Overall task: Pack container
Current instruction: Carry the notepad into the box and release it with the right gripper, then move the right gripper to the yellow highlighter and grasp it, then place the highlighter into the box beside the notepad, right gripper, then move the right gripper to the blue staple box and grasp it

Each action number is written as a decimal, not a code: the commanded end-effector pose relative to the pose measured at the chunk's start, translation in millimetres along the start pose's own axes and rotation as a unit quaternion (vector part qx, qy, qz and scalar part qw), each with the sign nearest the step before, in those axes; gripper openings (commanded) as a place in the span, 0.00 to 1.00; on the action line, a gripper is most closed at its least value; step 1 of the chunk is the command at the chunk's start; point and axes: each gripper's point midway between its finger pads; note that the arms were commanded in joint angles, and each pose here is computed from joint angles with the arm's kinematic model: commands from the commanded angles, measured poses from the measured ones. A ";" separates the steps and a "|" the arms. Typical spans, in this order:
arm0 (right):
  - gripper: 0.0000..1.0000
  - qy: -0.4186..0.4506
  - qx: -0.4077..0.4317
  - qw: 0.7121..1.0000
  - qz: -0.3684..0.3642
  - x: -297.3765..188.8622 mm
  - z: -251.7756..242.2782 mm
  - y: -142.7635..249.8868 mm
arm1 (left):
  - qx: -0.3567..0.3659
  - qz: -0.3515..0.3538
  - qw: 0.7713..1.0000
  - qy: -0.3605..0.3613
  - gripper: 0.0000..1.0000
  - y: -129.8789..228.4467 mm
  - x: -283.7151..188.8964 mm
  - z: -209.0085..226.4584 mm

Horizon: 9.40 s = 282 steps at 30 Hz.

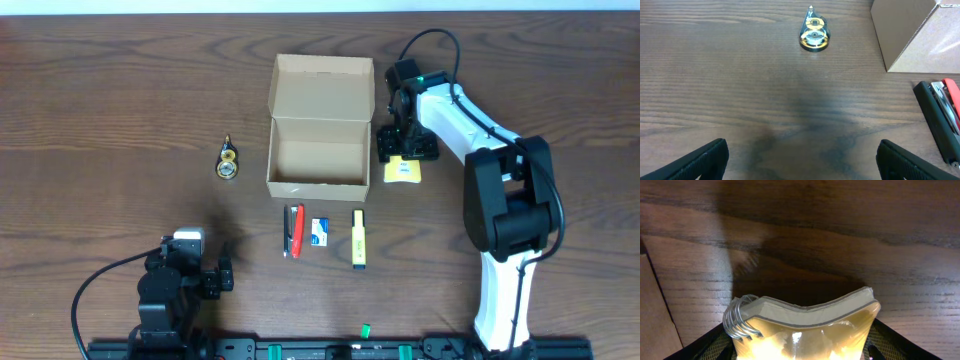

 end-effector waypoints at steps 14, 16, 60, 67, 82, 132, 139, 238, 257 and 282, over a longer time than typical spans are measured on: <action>0.41 0.015 0.004 1.000 0.002 -43.8 -10.9 18.9 | 0.006 0.004 1.000 0.003 0.95 3.2 0.7 -1.6; 0.41 0.006 0.005 1.000 -0.019 -65.7 -11.1 19.5 | 0.006 0.004 1.000 0.003 0.95 3.2 0.7 -1.6; 0.41 -0.088 -0.070 0.982 -0.151 -89.4 128.8 17.9 | 0.006 0.004 1.000 0.003 0.95 3.2 0.7 -1.6; 0.66 -0.091 -0.070 0.981 -0.155 -90.3 130.2 16.0 | 0.006 0.004 1.000 0.003 0.96 3.2 0.7 -1.6; 0.90 -0.103 -0.072 0.980 -0.156 -91.7 135.2 15.3 | 0.006 0.004 1.000 0.003 0.95 3.2 0.7 -1.6; 0.99 -0.036 0.065 0.991 -0.112 -92.9 21.9 211.9 | 0.006 0.004 1.000 0.003 0.95 3.2 0.7 -1.6; 0.99 -0.066 0.089 0.987 -0.118 -60.6 41.0 228.3 | 0.006 0.004 1.000 0.003 0.95 3.2 0.7 -1.6; 0.17 -0.129 -0.015 0.950 -0.285 -117.6 113.6 58.4 | 0.006 0.004 1.000 0.003 0.95 3.2 0.7 -1.6; 0.43 -0.112 -0.020 0.958 -0.263 -86.6 118.0 55.2 | 0.006 0.004 1.000 0.003 0.95 3.2 0.7 -1.6; 0.68 -0.112 -0.077 0.962 -0.235 -184.5 127.3 112.5 | 0.006 0.004 1.000 0.003 0.95 3.2 0.7 -1.6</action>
Point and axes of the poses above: each gripper's point midway between its finger pads, its own x axis out along the fingers, its own z axis along the line the jaws close on, y = z × x, and after that the axes turned 7 degrees about x, right-handed
